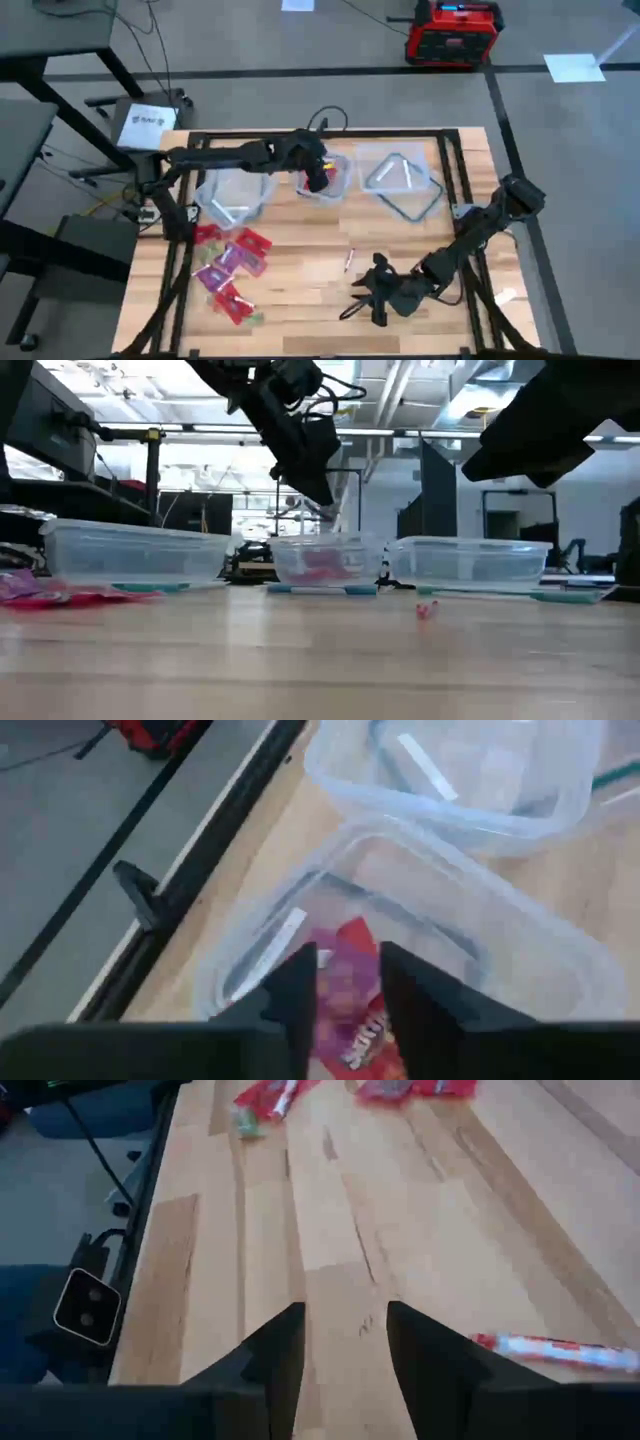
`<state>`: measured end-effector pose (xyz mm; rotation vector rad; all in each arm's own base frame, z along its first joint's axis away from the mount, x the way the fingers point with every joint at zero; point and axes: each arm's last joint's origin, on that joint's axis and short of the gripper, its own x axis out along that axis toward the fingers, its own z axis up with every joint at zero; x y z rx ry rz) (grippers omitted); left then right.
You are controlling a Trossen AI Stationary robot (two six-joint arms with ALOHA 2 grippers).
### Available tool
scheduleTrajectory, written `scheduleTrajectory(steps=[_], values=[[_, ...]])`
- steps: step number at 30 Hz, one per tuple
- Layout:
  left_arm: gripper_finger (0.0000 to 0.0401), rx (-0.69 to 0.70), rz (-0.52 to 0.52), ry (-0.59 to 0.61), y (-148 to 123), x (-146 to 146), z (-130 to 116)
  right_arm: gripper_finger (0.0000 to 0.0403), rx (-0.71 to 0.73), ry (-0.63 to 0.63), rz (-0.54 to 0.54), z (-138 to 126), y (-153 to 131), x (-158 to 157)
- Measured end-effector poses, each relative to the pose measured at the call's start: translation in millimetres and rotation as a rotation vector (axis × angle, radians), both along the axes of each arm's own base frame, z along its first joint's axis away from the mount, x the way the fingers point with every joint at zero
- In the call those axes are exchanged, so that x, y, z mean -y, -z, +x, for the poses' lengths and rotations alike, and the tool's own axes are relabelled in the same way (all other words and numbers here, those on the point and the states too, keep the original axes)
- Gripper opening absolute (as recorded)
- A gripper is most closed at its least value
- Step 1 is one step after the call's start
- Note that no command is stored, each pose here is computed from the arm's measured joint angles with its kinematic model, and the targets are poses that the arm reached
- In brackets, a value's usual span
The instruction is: Sort candy
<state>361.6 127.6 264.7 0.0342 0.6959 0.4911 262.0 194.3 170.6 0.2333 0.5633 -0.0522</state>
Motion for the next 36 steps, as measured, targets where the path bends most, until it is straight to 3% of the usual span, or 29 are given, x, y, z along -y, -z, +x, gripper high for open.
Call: scheduleTrajectory(steps=[6,9,13,18,22,29,36], values=[[0.0194,-0.16,-0.048,0.041,-1.9,20.6,-16.1,0.0132,0.001,0.004,-0.003,0.0,0.1,0.2],[0.0198,-0.322,-0.15,0.03,3.2,44.5,-31.4,0.0132,0.001,0.004,-0.002,0.0,0.0,0.2],[0.0197,-0.483,-0.267,0.02,5.5,95.7,-47.9,0.0132,0.003,0.002,-0.002,0.1,-0.2,0.0],[0.0194,-0.62,-0.27,-0.073,16.5,160.2,-69.5,0.0132,0.041,-0.021,-0.008,2.2,-3.8,-1.7],[0.0194,-0.758,-0.377,-0.181,36.5,193.6,-96.3,0.0132,0.041,-0.023,-0.01,2.2,-3.8,-1.7],[0.0193,-0.955,-0.47,-0.35,74.9,218.7,-138.6,0.0132,0.045,-0.025,-0.006,2.4,-4.2,-1.9],[0.0193,-1.023,-0.502,-0.355,116.3,215.7,-163.4,0.0132,0.047,-0.025,-0.005,2.5,-4.4,-2.0]])
